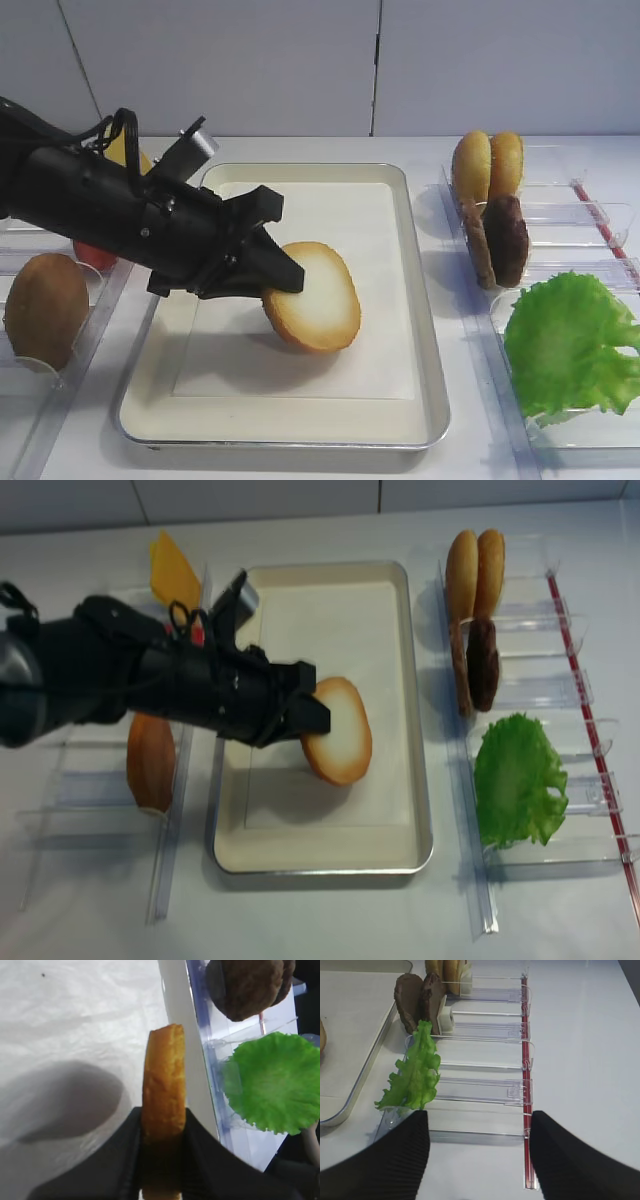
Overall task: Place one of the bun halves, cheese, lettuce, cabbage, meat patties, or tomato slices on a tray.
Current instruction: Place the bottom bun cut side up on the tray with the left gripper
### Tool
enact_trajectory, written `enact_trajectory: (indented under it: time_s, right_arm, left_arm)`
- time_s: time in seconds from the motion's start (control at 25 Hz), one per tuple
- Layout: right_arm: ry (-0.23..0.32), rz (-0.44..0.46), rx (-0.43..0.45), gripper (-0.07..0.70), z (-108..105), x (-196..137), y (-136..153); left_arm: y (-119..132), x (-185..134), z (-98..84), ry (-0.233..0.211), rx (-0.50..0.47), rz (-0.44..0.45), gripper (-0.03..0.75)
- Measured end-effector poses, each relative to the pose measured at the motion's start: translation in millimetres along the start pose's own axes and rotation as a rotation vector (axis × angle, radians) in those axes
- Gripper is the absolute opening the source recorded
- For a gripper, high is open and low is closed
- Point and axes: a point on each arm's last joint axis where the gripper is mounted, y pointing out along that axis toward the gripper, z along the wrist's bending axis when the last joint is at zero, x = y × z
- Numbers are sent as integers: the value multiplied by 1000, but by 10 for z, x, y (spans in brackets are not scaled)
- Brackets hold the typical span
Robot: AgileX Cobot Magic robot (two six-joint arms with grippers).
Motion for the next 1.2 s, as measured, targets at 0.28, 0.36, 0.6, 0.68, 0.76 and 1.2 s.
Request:
enact_trajectory:
  time_s: [0.28,0.36,0.6,0.68,0.76,1.2]
  right_arm:
    - [0,0,0,449,0,0,0]
    - [0,0,0,449,0,0,0]
    - [0,0,0,449,0,0,0]
    - [0,0,0,449,0,0,0]
    - [0,0,0,449,0,0,0]
    - [0,0,0,449,0,0,0]
  left_arm:
    - [103,-3,104,-14,7,28,142]
    - [124,3,117,-24,0,25,142]
    - [165,3,156,-31,0,32,141]
    - [169,2,160,-32,0,33,141]
    - [168,4,161,-39,1,31,141]
    - [56,48,262,-102,-5,30,141]
